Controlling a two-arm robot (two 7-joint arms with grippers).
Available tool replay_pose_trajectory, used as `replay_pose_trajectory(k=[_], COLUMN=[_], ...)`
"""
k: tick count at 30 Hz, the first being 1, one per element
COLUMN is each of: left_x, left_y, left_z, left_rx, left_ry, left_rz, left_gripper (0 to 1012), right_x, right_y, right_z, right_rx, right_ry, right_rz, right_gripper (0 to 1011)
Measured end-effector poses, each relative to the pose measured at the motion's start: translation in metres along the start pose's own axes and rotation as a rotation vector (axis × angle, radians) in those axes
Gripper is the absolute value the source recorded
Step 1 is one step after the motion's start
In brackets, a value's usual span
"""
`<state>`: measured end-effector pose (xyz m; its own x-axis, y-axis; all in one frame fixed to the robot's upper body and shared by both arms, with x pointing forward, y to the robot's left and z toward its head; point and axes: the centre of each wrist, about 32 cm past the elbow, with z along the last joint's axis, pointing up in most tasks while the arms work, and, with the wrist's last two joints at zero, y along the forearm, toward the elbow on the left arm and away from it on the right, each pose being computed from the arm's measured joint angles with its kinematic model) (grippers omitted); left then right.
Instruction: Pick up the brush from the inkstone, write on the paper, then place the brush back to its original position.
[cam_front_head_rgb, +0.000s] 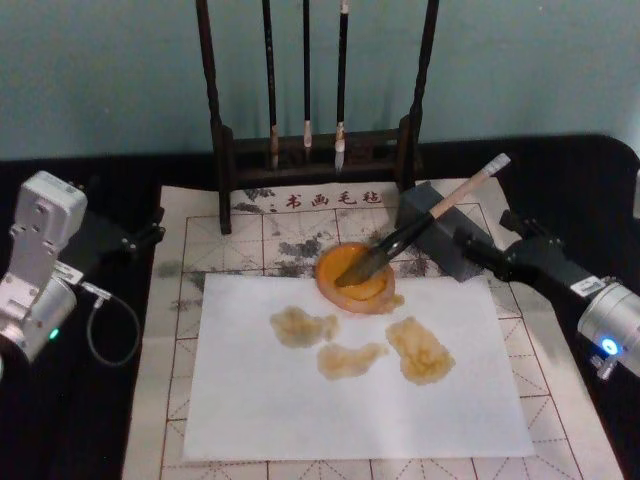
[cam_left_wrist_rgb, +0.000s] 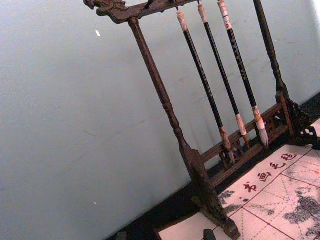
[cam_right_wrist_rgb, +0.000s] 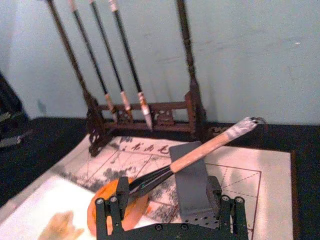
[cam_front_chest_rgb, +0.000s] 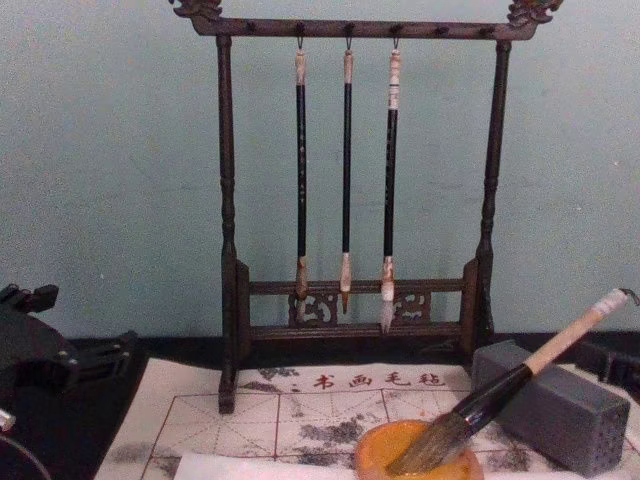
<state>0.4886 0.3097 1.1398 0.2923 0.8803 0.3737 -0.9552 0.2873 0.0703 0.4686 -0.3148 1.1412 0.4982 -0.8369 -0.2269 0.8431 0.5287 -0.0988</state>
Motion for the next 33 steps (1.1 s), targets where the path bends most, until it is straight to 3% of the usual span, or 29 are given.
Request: replay_pose_trajectory(k=[7, 13, 33], left_x=[0.0, 0.0, 0.0], left_y=[0.0, 0.0, 0.0], left_z=[0.0, 0.0, 0.0], left_rx=[0.0, 0.0, 0.0], left_ry=[0.0, 0.0, 0.0], left_rz=[0.0, 0.0, 0.0], left_gripper=[1001, 1001, 1001], right_x=[-0.0014, -0.002, -0.0015], right_y=[-0.0033, -0.0036, -0.0035], right_z=[-0.0043, -0.0056, -0.0055], right_rx=[-0.035, -0.051, -0.052], right_ry=[-0.086, -0.11, -0.104], right_rz=[0.043, 0.055, 0.051], right_gripper=[1000, 1000, 1000])
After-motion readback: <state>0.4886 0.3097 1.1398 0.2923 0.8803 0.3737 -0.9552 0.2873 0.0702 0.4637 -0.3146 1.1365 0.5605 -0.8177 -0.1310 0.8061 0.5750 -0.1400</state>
